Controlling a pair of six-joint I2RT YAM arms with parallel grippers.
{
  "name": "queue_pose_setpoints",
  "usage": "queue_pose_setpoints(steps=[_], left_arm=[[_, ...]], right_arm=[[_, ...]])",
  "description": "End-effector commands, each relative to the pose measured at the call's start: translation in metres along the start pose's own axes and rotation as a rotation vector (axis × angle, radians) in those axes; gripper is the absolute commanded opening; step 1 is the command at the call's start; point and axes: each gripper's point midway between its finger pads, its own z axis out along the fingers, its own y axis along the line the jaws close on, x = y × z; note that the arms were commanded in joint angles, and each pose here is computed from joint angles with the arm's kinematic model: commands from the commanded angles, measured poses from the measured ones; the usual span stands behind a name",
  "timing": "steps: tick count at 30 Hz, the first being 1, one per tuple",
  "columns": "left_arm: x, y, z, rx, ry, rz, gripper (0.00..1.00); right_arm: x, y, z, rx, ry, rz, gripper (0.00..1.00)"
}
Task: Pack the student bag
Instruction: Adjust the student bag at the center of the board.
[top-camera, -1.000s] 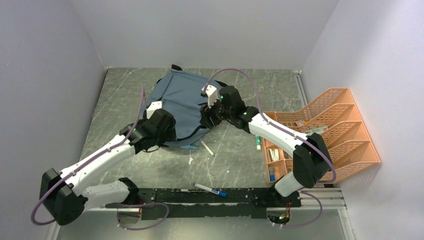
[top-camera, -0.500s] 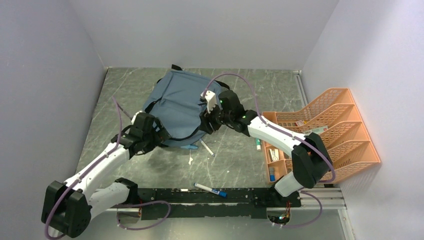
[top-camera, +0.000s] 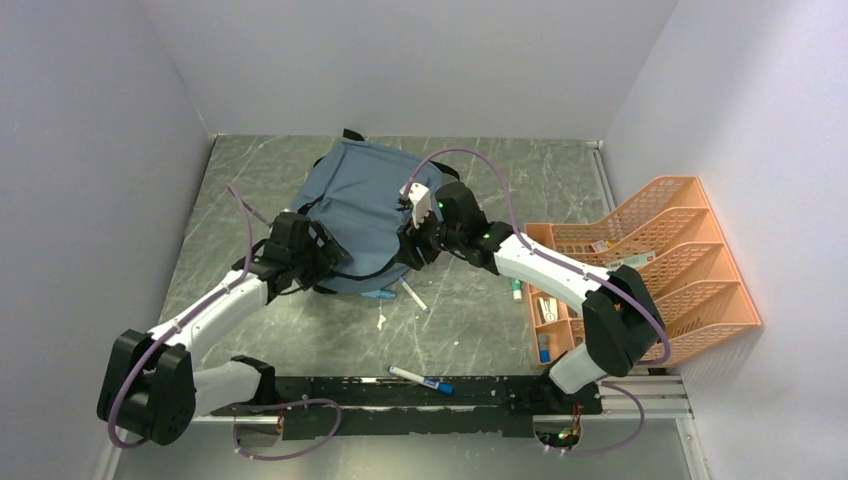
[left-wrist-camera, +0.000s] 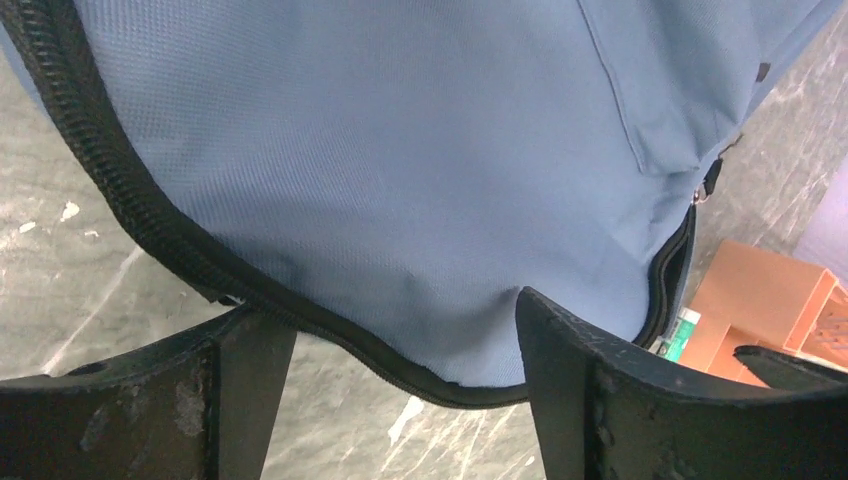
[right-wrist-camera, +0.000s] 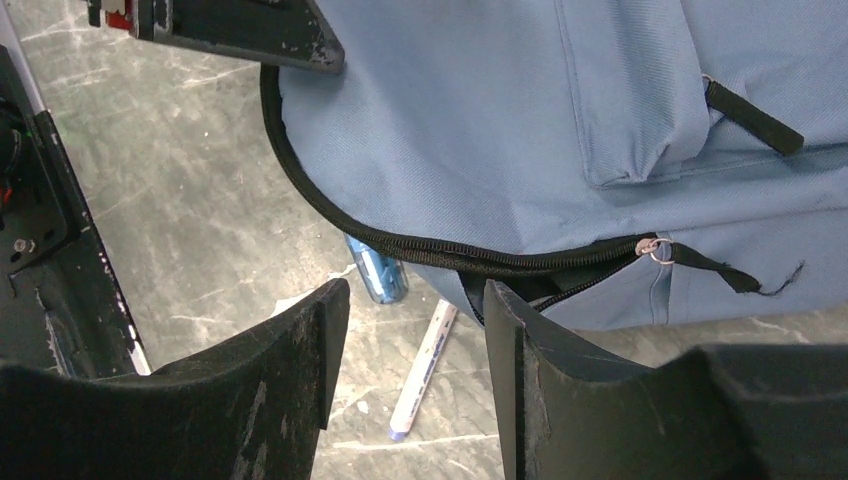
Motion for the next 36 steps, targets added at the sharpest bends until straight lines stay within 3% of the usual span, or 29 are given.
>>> queue_pose_setpoints(steps=[1,9,20,23,32,36], left_arm=[[-0.027,-0.033,-0.004,0.100,-0.059,-0.012,0.81],[-0.046,-0.053,-0.017,0.125,-0.091,0.005,0.68],[-0.053,-0.059,-0.019,0.130,-0.102,0.023,0.66],[-0.054,-0.058,-0.015,0.131,-0.105,0.026,0.54],[-0.068,-0.072,0.000,0.135,-0.117,0.049,0.06],[-0.076,-0.078,0.008,0.122,-0.113,0.056,0.05]], right_arm=[[-0.002,0.003,-0.001,0.000,-0.020,-0.011,0.56],[0.000,0.005,-0.003,-0.013,-0.031,-0.034,0.56],[-0.002,0.024,-0.008,-0.102,-0.058,-0.111,0.57],[0.000,0.040,-0.006,-0.160,-0.060,-0.178,0.57],[0.002,0.101,0.007,-0.321,-0.120,-0.415,0.60],[0.002,0.114,0.023,-0.352,-0.157,-0.502,0.59]])
